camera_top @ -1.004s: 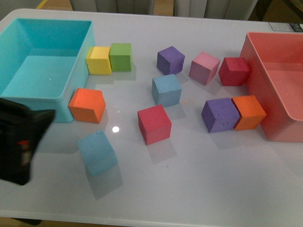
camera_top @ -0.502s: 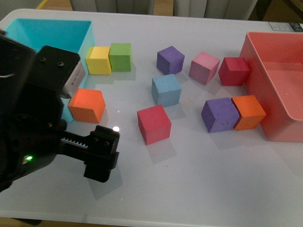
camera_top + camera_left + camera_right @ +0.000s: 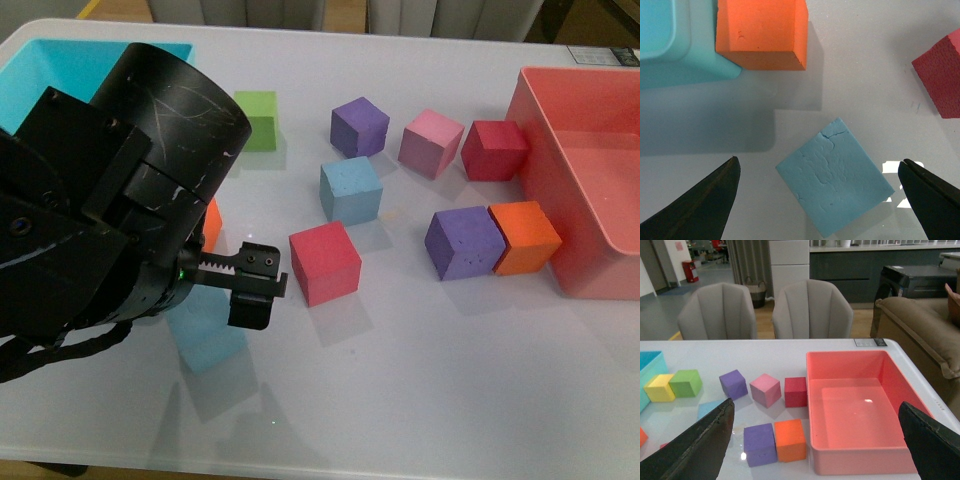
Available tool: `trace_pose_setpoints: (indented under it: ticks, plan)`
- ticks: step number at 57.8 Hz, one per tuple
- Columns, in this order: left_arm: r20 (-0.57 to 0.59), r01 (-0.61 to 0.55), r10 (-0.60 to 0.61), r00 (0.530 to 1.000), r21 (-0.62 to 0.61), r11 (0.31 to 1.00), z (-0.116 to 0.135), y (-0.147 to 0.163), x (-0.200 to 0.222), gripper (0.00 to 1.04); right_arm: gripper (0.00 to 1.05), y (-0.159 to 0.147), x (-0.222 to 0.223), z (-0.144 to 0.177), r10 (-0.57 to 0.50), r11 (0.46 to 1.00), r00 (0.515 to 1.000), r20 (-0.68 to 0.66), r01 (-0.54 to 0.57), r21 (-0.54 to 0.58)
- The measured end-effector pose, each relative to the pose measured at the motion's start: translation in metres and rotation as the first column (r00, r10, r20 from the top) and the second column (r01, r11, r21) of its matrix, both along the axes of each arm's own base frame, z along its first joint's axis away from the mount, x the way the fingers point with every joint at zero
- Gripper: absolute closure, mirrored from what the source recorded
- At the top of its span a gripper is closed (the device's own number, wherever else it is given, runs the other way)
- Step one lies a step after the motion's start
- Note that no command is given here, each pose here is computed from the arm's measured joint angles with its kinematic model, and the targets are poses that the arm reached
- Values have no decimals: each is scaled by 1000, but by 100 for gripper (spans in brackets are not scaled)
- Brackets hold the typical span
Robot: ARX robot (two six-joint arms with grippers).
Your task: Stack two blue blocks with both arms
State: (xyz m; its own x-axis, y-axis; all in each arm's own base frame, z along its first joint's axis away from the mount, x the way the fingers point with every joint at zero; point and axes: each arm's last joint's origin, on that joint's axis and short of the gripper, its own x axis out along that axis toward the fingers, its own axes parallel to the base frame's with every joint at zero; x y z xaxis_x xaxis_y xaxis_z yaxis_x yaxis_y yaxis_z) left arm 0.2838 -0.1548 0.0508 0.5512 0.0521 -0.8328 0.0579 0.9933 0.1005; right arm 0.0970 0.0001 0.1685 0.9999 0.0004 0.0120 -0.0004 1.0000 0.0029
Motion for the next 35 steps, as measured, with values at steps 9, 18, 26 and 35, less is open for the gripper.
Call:
trace_pose_setpoints:
  ticks: [9,18,26,35]
  plan:
    - [-24,-66,67,997,12,998,1,-1,7,9,9,0,0,0,0,1000,1000,0,0,0]
    - [-54,-132,133,990,13,991,-2,-1,11,9,9,0,0,0,0,1000,1000,0,0,0]
    - [-86,-166,166,982,-1,986,-6,-3,14,9,9,0,0,0,0,1000,1000,0,0,0]
    - [-109,-203,201,973,-6,979,-11,-4,16,9,9,0,0,0,0,1000,1000,0,0,0]
